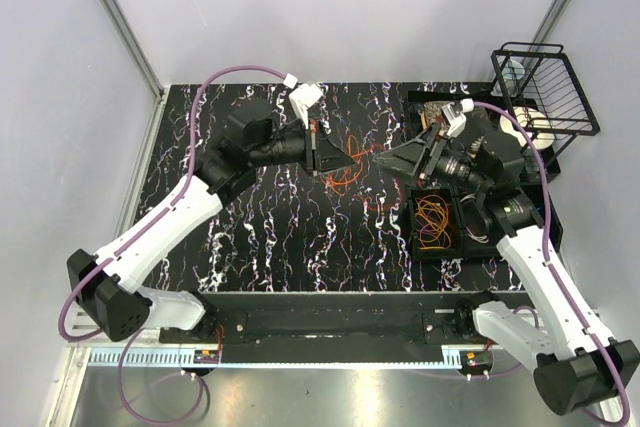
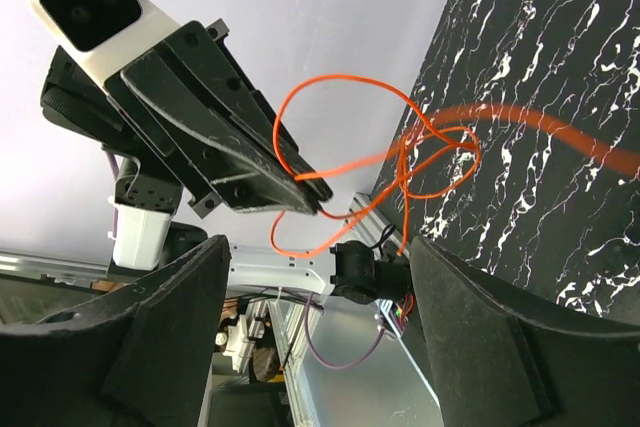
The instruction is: Untangle the cables
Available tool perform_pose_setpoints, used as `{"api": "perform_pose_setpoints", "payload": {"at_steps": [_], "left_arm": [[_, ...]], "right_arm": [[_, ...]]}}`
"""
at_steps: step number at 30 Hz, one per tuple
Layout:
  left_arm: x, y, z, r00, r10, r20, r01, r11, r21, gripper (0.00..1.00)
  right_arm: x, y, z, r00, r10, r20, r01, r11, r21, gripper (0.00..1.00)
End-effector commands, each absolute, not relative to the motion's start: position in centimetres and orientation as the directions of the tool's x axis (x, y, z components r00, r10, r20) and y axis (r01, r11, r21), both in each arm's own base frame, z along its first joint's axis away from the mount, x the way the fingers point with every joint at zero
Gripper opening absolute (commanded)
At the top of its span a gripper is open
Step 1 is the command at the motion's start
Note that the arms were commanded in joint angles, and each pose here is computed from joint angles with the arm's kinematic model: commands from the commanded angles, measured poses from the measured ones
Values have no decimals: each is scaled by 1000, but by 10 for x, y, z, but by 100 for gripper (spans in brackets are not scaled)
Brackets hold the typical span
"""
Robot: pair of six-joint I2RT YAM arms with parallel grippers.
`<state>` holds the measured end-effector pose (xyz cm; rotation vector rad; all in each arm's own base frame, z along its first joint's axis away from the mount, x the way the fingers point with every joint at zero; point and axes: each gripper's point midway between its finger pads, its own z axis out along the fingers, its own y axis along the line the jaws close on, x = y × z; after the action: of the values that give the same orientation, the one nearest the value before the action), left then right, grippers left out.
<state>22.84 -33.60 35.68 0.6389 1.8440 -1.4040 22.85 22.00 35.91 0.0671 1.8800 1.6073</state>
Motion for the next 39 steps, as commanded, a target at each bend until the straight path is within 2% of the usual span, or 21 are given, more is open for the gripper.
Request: {"api": "perform_pose_setpoints", "payload": {"at_steps": [1,11,19,23,26,29,30,32,33,35,38,39], "left_arm": [[223,-346,374,-564,-35,-825,801,222,-556,0],[212,-367,367,-565,17,-825,811,199,-551,0],[206,-375,361,-559,53,-828,818,199,-539,0],[200,-380,359,-554,78,-829,824,189,-534,0],[195,-383,357,-546,99,-832,832,180,-525,0],[193,-385,353,-545,118,-830,834,181,-522,0],[193,-386,351,-547,121,-828,832,185,-522,0],[195,-386,351,-543,119,-831,833,196,-517,0],[196,-386,350,-546,118,-829,830,205,-518,0],[205,-384,347,-551,102,-828,819,259,-513,1],[214,-374,333,-577,115,-809,783,360,-507,62],[213,-370,332,-577,115,-808,779,376,-502,98]], "right_arm": [[230,225,382,-741,451,-498,-434,245,867,79],[231,234,373,-752,448,-482,-410,254,876,75],[233,238,361,-771,436,-465,-383,266,885,67],[234,239,359,-772,435,-464,-376,275,885,56],[234,239,357,-773,435,-463,-373,279,885,51],[234,239,357,-774,430,-465,-373,285,883,40],[233,239,359,-772,430,-468,-377,284,882,32],[233,238,357,-773,429,-467,-373,289,882,22],[233,238,356,-773,430,-467,-372,289,882,10],[233,237,356,-770,435,-466,-369,291,882,0],[234,234,353,-763,440,-474,-359,323,876,0],[235,233,361,-750,443,-491,-371,333,867,0]]}}
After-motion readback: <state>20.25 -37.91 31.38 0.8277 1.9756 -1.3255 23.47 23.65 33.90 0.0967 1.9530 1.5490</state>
